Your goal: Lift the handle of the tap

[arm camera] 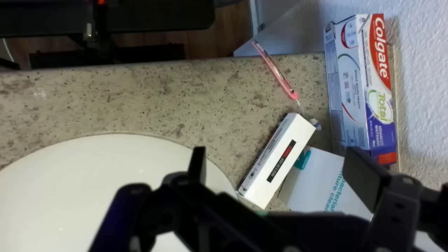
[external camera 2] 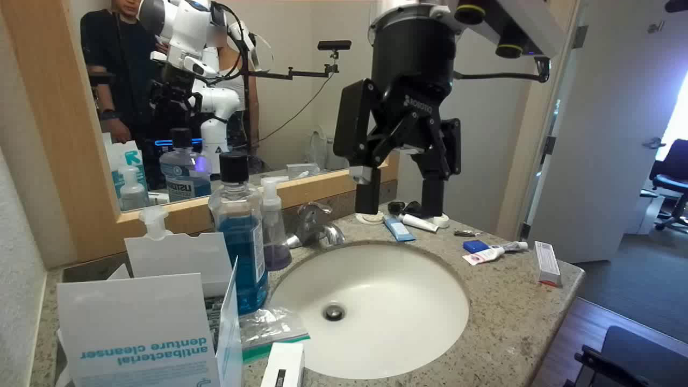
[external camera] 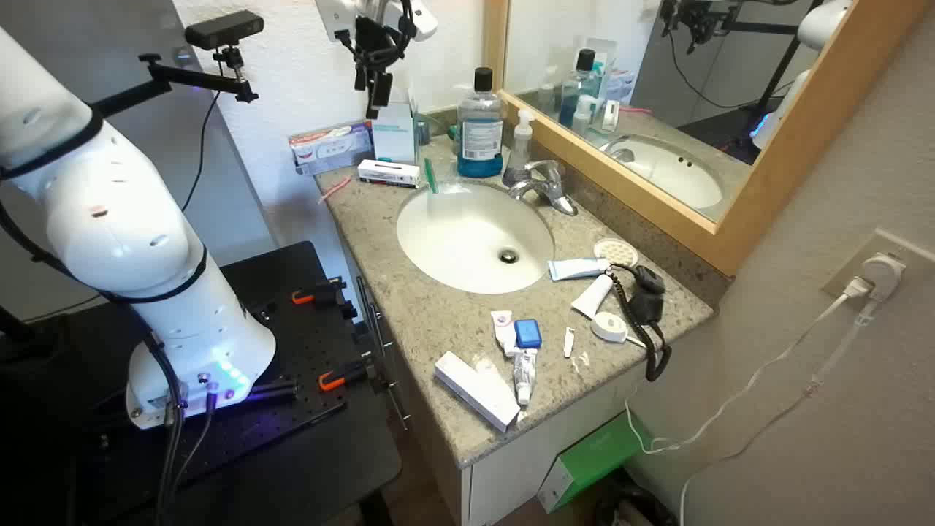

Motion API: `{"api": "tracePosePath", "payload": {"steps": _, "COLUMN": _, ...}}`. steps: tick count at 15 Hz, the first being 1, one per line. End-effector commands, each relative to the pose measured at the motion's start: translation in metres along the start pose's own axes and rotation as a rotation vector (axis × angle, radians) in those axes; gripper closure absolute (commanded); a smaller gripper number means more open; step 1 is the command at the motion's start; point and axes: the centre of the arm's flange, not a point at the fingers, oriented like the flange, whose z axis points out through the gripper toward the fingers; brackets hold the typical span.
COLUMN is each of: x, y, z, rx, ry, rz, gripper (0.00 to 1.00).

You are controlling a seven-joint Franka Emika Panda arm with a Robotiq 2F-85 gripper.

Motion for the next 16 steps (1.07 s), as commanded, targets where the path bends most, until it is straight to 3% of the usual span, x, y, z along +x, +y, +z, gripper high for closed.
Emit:
{"api": "tracePosePath", "payload": {"steps": 1, "x": 0.0, "y": 0.0, "z": 0.0, "rx": 0.0, "ry": 0.0, "rz": 0.0, "gripper": 0.0}}
{"api": "tracePosePath", "payload": {"steps": 7, "x": 0.001, "y": 0.001, "z": 0.0, "rx": 0.0, "ry": 0.004, "rz": 0.0, "gripper": 0.0}}
{"api": "tracePosePath", "payload": {"steps": 10, "x": 0.003, "y": 0.003, "z": -0.001, "rx": -0.025, "ry": 0.049, "rz": 0.037, "gripper": 0.0}}
{"api": "tracePosePath", "payload": {"steps": 16, "x": 0.013, "y": 0.019, "z": -0.002, "rx": -0.15, "ry": 0.095, "rz": 0.076, "gripper": 0.0}}
